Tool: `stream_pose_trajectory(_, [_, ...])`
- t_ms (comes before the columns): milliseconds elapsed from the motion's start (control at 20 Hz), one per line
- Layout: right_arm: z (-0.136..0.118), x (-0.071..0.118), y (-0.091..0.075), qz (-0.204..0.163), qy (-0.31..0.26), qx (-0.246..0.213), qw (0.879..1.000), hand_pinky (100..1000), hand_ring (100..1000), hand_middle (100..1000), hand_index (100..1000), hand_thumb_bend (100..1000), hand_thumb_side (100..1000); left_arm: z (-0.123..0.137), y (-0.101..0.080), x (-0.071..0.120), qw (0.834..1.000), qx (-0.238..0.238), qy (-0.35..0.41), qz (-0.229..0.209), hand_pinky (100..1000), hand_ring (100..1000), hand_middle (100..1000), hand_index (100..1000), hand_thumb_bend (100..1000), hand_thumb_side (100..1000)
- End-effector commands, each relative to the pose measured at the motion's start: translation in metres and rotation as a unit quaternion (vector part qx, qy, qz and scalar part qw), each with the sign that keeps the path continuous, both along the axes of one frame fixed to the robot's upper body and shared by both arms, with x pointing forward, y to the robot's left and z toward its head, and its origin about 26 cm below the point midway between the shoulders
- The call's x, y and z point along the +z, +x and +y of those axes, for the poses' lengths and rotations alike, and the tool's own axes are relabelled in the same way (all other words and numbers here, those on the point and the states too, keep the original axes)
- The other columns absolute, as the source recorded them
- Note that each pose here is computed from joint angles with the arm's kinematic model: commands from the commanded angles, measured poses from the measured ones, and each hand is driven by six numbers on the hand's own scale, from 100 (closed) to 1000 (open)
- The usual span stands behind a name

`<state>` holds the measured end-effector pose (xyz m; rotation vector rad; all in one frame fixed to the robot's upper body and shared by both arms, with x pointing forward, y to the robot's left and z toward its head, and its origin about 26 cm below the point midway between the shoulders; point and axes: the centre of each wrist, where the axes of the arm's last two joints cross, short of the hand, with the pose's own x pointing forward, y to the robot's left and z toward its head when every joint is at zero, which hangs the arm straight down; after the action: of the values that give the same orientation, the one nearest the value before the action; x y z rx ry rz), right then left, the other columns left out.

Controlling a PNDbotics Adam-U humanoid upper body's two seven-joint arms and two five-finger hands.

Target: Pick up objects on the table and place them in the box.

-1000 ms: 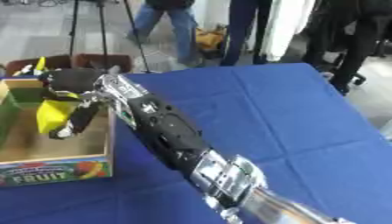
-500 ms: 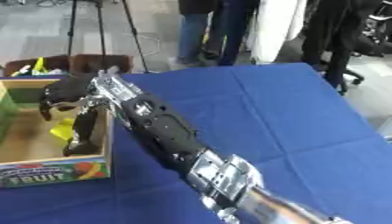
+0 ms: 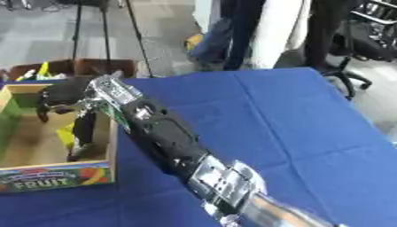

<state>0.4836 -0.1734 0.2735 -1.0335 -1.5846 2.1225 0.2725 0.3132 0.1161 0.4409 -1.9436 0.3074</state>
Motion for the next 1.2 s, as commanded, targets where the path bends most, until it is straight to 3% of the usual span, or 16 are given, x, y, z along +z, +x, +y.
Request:
stream_pose_trajectory(50, [0.001,0.028,-0.006,-0.053,0.056,0.004,0.997,719,1000,789,801,989,643,0.000,0.000,0.008,1.000,-0.005,0.010,-0.012,354,419,461,621,160,658])
stream_pose_trajectory(150, [0.001,0.031,-0.008,-0.078,0.093,0.008,0.993,712,822,791,800,972,690,0.000,-0.001,0.008,1.000,-0.005,0.009,-0.012,354,419,461,621,161,658])
stream_pose_trajectory(500, [0.004,0.032,-0.010,-0.126,0.119,0.008,0.985,699,550,814,811,966,744,-0.001,-0.001,0.006,1.000,-0.008,0.008,-0.010,355,418,460,619,164,657])
stream_pose_trajectory(850, [0.000,0.050,-0.023,-0.185,0.176,0.029,0.967,702,580,811,810,916,836,0.000,-0.001,0.006,1.000,-0.006,0.008,-0.010,356,417,460,619,165,655])
stream_pose_trajectory(950, [-0.005,0.061,-0.034,-0.202,0.208,0.048,0.956,710,618,809,809,884,880,0.000,-0.001,0.007,1.000,-0.003,0.008,-0.010,356,417,460,619,164,654])
stream_pose_trajectory(1050, [-0.011,0.073,-0.048,-0.213,0.249,0.065,0.942,730,719,800,807,843,935,0.001,-0.001,0.008,1.000,-0.001,0.007,-0.012,357,416,460,619,165,654])
stream_pose_trajectory(1200, [-0.025,0.093,-0.075,-0.226,0.306,0.091,0.920,727,747,790,826,774,1000,0.002,-0.002,0.008,1.000,0.005,0.007,-0.012,357,416,460,618,165,654])
